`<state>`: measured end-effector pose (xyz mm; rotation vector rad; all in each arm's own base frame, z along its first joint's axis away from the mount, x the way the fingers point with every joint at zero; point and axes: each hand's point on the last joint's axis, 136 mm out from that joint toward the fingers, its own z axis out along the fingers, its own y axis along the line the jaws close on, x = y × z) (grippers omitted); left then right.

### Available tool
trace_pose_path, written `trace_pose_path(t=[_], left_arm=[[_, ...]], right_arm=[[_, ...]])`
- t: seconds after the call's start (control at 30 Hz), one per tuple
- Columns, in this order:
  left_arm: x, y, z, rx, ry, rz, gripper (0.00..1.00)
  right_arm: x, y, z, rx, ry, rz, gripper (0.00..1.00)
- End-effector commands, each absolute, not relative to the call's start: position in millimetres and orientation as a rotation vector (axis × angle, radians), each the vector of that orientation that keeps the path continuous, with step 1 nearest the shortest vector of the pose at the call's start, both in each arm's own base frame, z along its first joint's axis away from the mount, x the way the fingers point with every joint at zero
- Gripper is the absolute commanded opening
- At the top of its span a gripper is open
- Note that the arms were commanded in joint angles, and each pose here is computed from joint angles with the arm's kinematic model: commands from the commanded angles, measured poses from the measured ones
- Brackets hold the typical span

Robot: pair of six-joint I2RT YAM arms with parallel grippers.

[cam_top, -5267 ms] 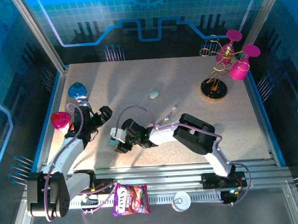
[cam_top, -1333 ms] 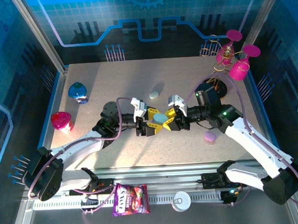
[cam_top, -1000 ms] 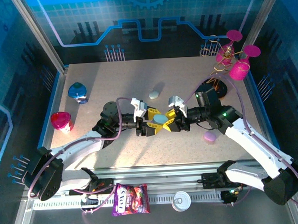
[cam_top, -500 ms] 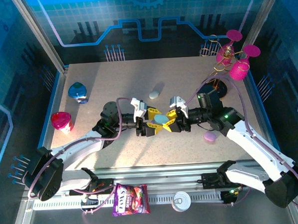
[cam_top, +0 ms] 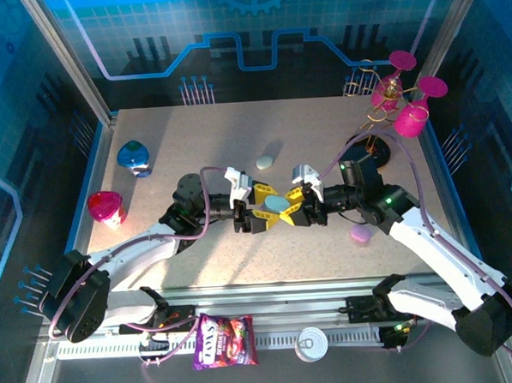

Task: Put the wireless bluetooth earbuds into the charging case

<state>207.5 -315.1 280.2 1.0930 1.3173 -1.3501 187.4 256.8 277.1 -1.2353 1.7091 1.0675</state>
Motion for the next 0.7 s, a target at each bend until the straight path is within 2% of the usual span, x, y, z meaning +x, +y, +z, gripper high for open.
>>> trace_pose_path(t=[0.0,0.1,0.2,0.37,0.5,0.67], left_arm=[[205.4,-318.3,285.4,1.112,1.269,-1.343,0.63],[204.9,-318.2,285.5,1.113,1.265,-1.344,0.67],[204.2,-318.0,286.7,1.112,1.262,-1.345,0.68],[203.6,-317.5,287.6,1.115,1.256,-1.34,0.61],[203.3,-317.4,286.3,1.116,1.259,-1.34,0.61],[203.9,-316.4,286.6,1.111,1.26,-1.334,0.66]], right_arm=[[184.4,257.5,285.1,-1.233,1.66,1.093,0.28],[184.9,257.5,286.1,-1.227,1.654,1.094,0.28],[184.9,257.3,286.0,-1.227,1.653,1.096,0.28],[184.5,256.8,283.8,-1.228,1.66,1.099,0.28],[183.2,254.8,283.6,-1.227,1.661,1.095,0.28],[181.0,251.8,284.5,-1.226,1.66,1.099,0.28]])
